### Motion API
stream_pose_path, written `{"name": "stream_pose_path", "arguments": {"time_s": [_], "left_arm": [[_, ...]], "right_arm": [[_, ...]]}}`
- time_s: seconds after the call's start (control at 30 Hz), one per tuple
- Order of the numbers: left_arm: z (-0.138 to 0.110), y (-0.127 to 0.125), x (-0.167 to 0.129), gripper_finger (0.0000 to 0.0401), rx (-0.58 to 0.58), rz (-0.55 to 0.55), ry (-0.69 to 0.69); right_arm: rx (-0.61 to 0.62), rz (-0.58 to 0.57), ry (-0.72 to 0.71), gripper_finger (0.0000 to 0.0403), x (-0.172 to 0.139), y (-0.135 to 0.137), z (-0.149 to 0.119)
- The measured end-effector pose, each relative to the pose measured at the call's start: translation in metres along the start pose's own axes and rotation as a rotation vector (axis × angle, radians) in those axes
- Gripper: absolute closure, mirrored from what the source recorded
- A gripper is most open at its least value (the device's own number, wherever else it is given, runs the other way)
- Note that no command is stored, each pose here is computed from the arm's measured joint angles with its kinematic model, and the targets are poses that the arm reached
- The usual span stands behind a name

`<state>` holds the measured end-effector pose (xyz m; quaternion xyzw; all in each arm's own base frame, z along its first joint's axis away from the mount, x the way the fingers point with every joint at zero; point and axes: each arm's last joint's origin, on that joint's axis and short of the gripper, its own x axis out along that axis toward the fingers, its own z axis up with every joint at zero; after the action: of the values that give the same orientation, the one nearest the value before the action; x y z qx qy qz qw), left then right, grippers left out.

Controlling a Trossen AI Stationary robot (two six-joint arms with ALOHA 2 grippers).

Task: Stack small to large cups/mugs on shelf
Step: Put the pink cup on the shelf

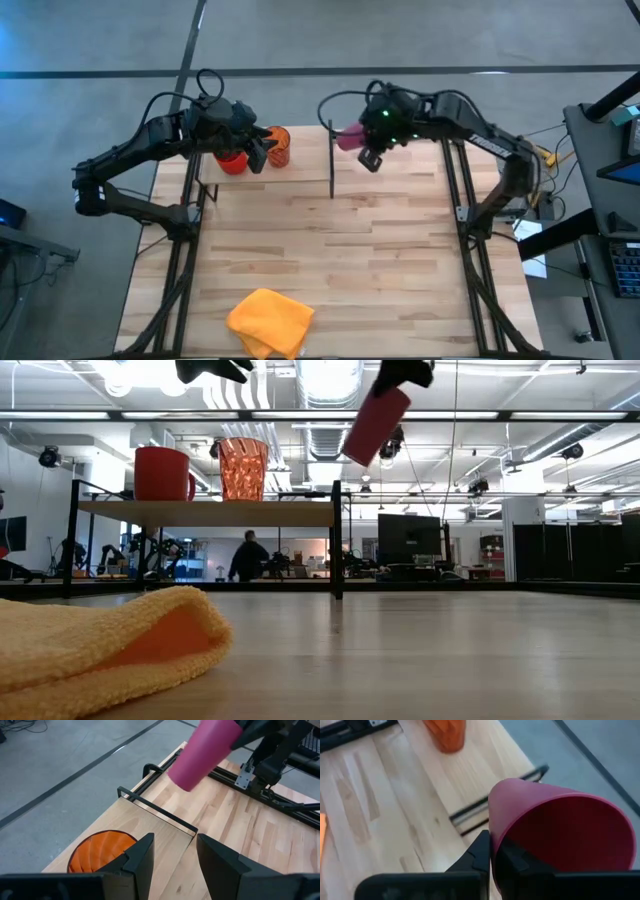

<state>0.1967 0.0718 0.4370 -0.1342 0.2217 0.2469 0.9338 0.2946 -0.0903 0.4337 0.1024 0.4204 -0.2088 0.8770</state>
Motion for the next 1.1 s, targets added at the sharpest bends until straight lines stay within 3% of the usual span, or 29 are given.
{"name": "stream_pose_path", "arguments": {"time_s": [0.27,0.4,0.73,1.1], "left_arm": [[-0.001,0.001,0.001,0.0267,-0.003,0.016,0.0],[-0.006,0.002,0.006,0.0267,-0.061,0.045,0.022],[-0.027,0.003,0.04,0.0267,-0.105,0.121,0.115],[-0.022,-0.011,0.086,0.0267,-0.074,0.045,0.082]], "right_arm": [[-0.087,0.049,-0.003,0.0394,0.034,0.017,0.036],[-0.1,0.081,0.031,0.0394,0.052,0.021,0.046],[-0.119,0.101,0.104,0.0394,0.089,0.027,0.046],[-0.116,0.122,0.091,0.0394,0.09,0.028,0.047]]}}
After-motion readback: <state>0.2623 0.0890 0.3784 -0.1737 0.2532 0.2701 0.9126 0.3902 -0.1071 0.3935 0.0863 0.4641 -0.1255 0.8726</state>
